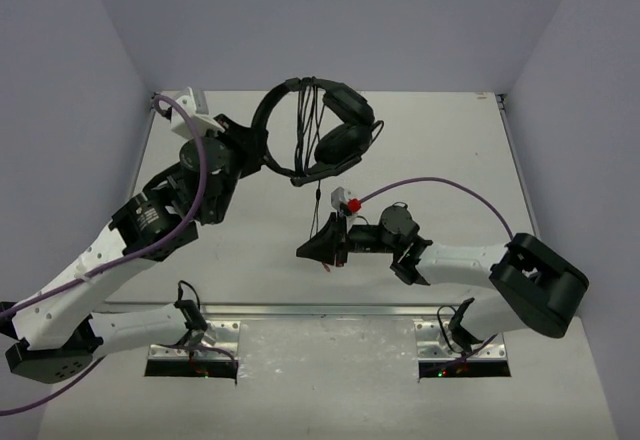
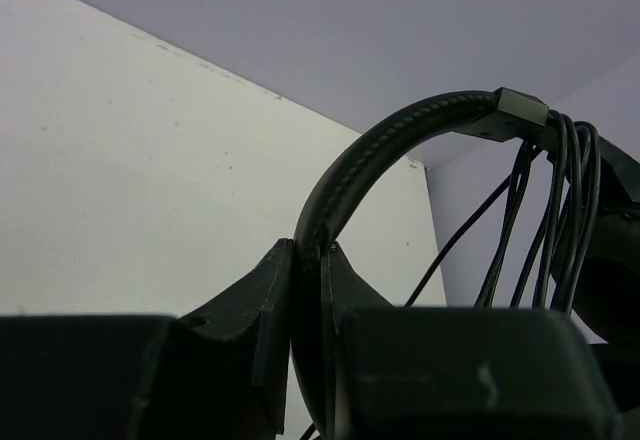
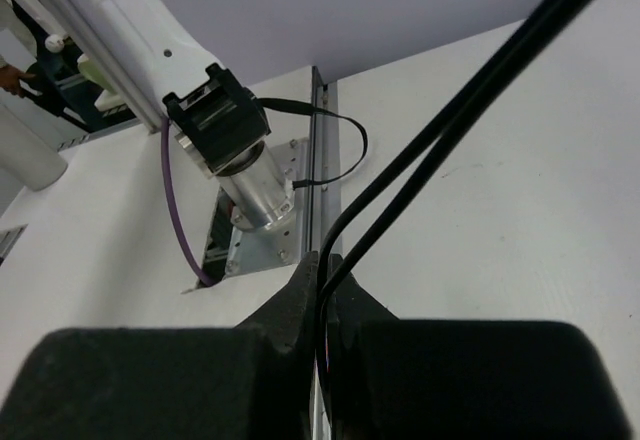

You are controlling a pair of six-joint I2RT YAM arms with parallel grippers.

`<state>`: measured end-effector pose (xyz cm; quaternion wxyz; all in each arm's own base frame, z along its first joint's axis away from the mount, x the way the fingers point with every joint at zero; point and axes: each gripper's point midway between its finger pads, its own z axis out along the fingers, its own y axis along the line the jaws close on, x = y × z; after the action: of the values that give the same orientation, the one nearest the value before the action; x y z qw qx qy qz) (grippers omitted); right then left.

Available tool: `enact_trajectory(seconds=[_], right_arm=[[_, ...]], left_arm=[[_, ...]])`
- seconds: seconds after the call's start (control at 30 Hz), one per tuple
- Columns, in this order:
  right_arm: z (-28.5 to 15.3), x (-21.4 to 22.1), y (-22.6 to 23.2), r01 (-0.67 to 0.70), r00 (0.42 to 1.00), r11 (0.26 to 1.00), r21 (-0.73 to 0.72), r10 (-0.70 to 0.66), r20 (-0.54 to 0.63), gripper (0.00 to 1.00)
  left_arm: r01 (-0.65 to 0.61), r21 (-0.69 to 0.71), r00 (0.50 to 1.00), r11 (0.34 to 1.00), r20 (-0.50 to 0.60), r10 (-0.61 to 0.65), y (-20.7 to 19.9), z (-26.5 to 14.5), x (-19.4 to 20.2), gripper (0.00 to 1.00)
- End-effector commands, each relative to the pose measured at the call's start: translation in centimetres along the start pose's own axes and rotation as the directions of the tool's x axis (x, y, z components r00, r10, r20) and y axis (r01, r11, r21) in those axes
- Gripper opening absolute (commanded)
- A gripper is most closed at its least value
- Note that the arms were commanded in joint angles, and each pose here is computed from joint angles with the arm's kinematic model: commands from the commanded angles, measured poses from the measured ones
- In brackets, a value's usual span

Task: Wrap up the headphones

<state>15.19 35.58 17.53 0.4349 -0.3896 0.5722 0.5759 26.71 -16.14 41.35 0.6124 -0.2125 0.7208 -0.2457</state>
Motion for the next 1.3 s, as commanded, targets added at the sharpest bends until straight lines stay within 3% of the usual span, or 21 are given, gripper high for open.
enact_trajectory(seconds=[0.0, 0.13, 0.17, 0.2, 0.27, 0.3, 0.33, 0.53, 0.7, 0.9, 0.93, 1.03, 1.27], right_arm=[[0.3, -0.6, 1.4, 0.008, 0.999, 0.999, -0.053, -0.006, 0.033, 0.01], [0.4, 0.7, 1.2, 0.010, 1.000, 1.000, -0.020, -0.010, -0.002, 0.03], [0.4, 1.6, 1.3, 0.015, 0.999, 1.000, -0.010, -0.015, -0.035, 0.14], [0.4, 2.0, 1.1, 0.015, 0.999, 1.000, 0.010, -0.014, -0.048, 0.18], [0.4, 2.8, 1.2, 0.028, 0.998, 0.999, 0.031, -0.026, -0.065, 0.14], [0.4, 3.1, 1.1, 0.029, 0.997, 0.999, 0.039, -0.026, -0.071, 0.04], [0.3, 3.4, 1.1, 0.022, 0.997, 0.999, 0.045, -0.019, -0.073, 0.01], [0.9, 4.9, 2.4, 0.047, 0.992, 0.998, 0.039, -0.042, -0.119, 0.01], [2.3, 4.7, 1.4, 0.147, 0.972, 0.968, 0.205, -0.103, -0.213, 0.03], [3.1, 3.7, 4.2, 0.199, 0.951, 0.963, 0.180, -0.146, -0.272, 0.01], [2.8, 4.5, 4.8, 0.216, 0.932, 0.963, 0.160, -0.155, -0.329, 0.01], [3.2, 3.4, 6.3, 0.254, 0.904, 0.960, 0.114, -0.194, -0.381, 0.01], [0.9, -2.1, 7.2, 0.377, 0.881, 0.918, 0.121, -0.316, -0.352, 0.01]], left_arm=[[0.221, 0.077, 0.964, 0.972, 0.133, -0.230, -3.0, -0.8, -5.3, 0.00], [0.243, 0.010, 0.953, 0.970, 0.185, -0.240, -1.8, -0.6, -5.9, 0.00], [0.250, 0.002, 0.950, 0.968, 0.193, -0.246, -1.6, -0.6, -6.0, 0.00], [0.252, -0.013, 0.947, 0.968, 0.206, -0.244, -1.3, -0.5, -6.1, 0.00], [0.258, -0.016, 0.944, 0.966, 0.216, -0.249, -1.3, -0.5, -6.3, 0.00], [0.255, -0.022, 0.945, 0.967, 0.217, -0.244, -1.2, -0.3, -6.1, 0.00], [0.256, -0.025, 0.945, 0.966, 0.218, -0.244, -1.2, -0.2, -6.1, 0.00], [0.257, -0.078, 0.944, 0.963, 0.232, -0.233, -0.5, 0.6, -5.2, 0.00], [0.232, -0.190, 0.943, 0.954, 0.284, -0.173, 1.0, 1.7, -4.6, 0.01], [0.160, -0.331, 0.960, 0.930, 0.273, -0.068, 2.5, 4.7, -1.4, 0.00], [0.145, -0.347, 0.963, 0.926, 0.266, -0.051, 2.8, 5.0, -0.8, 0.00], [0.105, -0.392, 0.969, 0.914, 0.246, -0.006, 3.8, 6.1, 1.3, 0.00], [0.056, -0.447, 0.976, 0.893, 0.211, 0.044, 7.5, 6.4, 5.3, 0.00]])
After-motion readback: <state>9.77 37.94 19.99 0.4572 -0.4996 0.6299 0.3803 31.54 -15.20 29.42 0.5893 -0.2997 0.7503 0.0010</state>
